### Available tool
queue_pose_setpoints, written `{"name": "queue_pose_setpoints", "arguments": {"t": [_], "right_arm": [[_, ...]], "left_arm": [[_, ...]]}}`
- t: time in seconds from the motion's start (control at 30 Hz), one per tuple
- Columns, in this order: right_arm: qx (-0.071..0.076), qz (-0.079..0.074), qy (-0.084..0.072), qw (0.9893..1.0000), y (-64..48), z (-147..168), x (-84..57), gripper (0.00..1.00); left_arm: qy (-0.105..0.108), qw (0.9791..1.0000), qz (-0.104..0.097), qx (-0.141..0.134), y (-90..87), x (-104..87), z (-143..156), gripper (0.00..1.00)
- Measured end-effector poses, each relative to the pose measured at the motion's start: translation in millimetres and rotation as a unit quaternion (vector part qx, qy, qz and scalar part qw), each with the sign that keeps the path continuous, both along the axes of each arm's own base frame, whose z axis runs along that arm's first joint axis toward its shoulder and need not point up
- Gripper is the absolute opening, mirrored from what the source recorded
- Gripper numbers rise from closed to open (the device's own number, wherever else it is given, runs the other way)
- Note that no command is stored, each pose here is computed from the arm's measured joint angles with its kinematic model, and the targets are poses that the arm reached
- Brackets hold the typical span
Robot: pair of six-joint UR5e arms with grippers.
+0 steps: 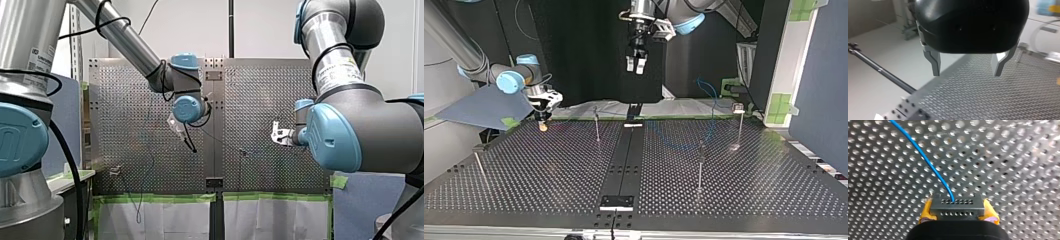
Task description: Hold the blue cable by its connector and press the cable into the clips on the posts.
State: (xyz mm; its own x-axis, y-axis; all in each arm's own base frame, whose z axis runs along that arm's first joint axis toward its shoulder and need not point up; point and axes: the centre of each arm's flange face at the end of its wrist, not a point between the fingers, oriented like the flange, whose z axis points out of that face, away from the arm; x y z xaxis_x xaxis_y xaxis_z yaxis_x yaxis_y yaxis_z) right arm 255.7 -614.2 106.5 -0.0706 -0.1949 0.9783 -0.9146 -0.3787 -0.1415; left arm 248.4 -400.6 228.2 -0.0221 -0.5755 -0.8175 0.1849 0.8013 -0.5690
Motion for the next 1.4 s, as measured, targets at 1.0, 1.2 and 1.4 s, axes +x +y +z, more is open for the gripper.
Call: {"name": "queue_pose_setpoints", "arguments": {"t": [1.0, 1.2, 1.4], "right_arm": [[-0.066, -0.017, -0.015, 0.9975, -3.0, 114.8, -22.0, 0.0], [-0.067, -0.017, -0.015, 0.9975, -3.0, 115.0, -22.0, 0.0], [-0.067, -0.017, -0.015, 0.9975, -3.0, 115.0, -22.0, 0.0]], "left_arm": [[0.083, 0.9877, 0.01, 0.133, 65.2, -44.2, -91.6, 1.0], [0.083, 0.9877, 0.01, 0.133, 65.3, -44.3, -91.7, 1.0], [0.083, 0.9877, 0.01, 0.133, 65.3, -44.3, -91.7, 1.0]]}}
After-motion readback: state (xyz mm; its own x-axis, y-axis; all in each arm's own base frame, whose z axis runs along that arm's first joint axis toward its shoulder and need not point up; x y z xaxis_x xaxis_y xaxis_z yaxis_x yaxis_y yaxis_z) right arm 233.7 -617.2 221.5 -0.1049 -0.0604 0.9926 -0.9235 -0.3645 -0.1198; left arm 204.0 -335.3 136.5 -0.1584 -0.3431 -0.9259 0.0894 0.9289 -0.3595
